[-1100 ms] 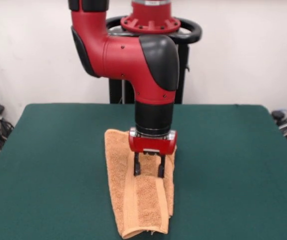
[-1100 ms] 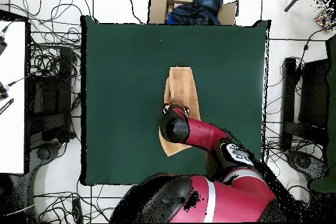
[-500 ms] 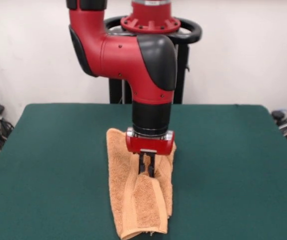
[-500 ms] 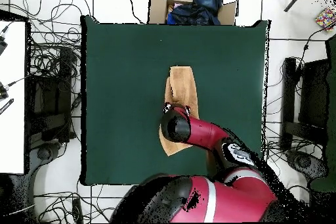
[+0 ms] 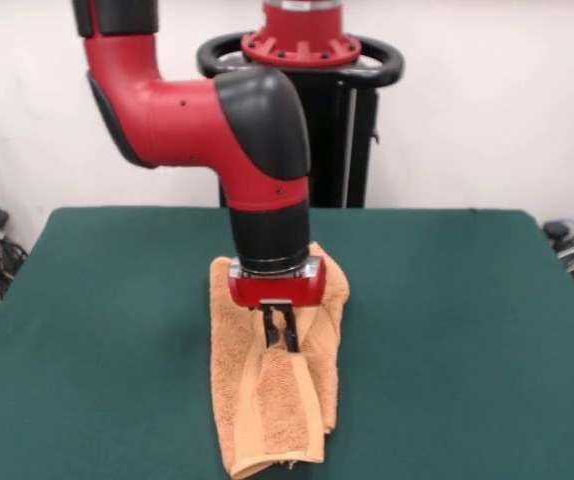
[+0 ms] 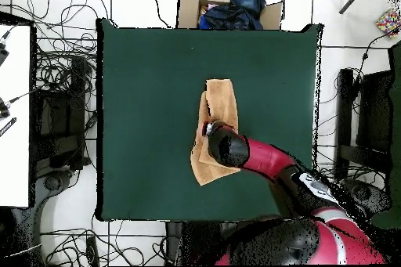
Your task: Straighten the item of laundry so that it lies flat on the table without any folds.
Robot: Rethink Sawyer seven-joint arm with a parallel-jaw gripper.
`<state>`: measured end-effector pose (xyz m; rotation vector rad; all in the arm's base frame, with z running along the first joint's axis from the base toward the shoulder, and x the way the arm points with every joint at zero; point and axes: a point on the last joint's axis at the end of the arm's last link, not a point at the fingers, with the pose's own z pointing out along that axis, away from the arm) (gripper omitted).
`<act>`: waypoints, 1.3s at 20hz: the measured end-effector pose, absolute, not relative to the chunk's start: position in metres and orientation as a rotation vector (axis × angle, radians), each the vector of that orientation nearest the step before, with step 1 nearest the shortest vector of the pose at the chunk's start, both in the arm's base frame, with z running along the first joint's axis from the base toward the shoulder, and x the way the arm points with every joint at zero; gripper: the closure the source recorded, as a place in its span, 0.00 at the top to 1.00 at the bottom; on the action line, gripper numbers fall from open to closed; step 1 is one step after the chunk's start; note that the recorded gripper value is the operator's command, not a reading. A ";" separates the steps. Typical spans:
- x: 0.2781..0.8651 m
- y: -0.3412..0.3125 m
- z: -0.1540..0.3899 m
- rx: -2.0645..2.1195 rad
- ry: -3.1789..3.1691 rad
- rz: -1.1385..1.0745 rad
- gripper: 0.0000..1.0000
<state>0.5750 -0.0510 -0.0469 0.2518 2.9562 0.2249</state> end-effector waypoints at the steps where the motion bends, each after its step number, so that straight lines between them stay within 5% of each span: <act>1: 0.575 -0.054 -0.046 0.256 2.958 0.234 0.00; 26: 0.562 -0.213 0.036 0.542 3.039 0.323 0.00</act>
